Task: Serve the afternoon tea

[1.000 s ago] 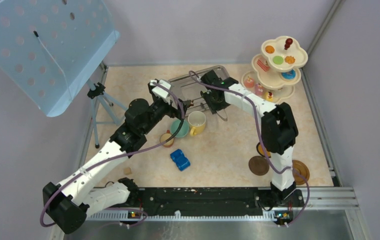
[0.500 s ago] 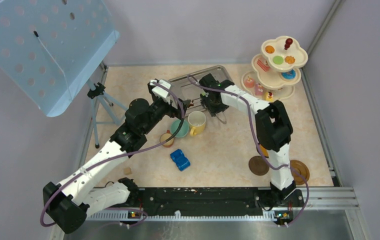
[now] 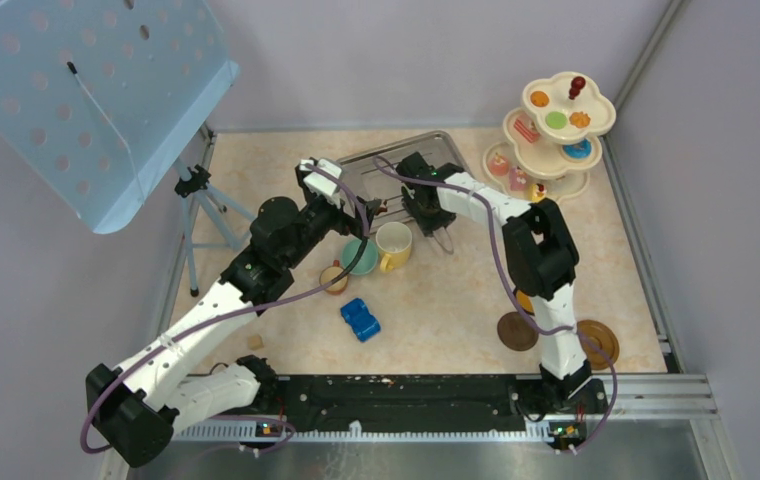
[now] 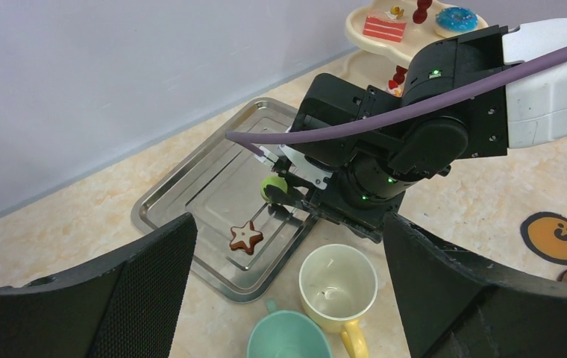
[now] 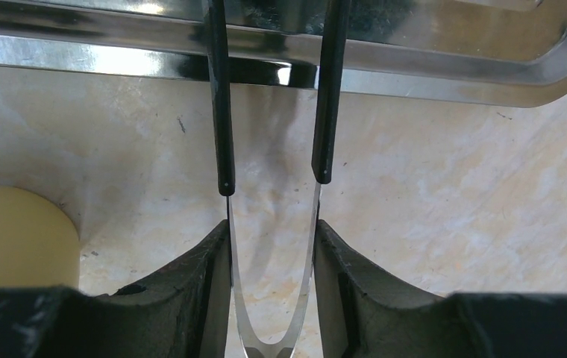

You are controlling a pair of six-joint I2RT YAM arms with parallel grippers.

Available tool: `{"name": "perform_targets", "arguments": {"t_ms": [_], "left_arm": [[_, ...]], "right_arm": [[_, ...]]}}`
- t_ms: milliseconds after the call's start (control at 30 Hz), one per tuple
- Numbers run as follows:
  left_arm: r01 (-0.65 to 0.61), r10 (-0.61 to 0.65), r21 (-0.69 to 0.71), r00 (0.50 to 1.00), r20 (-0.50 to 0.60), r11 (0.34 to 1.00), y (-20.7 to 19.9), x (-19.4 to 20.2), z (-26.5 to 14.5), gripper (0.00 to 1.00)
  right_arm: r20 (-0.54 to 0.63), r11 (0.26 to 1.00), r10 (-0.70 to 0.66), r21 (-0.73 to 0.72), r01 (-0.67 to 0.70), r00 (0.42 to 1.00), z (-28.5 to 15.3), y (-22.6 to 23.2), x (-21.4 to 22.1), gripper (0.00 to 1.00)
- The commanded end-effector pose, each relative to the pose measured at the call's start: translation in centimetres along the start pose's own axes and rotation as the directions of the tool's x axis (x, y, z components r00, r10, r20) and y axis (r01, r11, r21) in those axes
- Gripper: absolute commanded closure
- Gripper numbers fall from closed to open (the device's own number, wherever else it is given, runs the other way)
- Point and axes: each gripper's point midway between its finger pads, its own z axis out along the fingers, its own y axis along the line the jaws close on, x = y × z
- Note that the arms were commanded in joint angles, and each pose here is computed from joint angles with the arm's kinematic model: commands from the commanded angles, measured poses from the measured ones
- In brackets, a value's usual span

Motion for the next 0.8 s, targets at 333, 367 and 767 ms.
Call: {"name": "perform_targets", "arguments": {"t_ms": [333,367,767], "left_arm": [[-0.003,0.003,-0.001,0.999,0.044,1.000,0.0,-1.3,0.0,0.01],[-0.003,0.002,0.007,0.999,0.046,1.000,-0.2,-1.4,0.0,0.01],[0.001,-0.001,0.005,0.999,0.051,1.000,-0.1,-1.5,-0.1,0.01]], "right_arm": [[0.160,0.998,0.052,0.026,-0.057,0.986,-4.4,-1.5,-3.3,0.87],[0.172,0.997,0.064,0.022,-0.069,0.983,-4.8,-1.7,-3.3,0.88],[0.328,0.981,0.192,-0.059,-0.183,0.925,-10.6,-5.3,-3.0,0.98]]}}
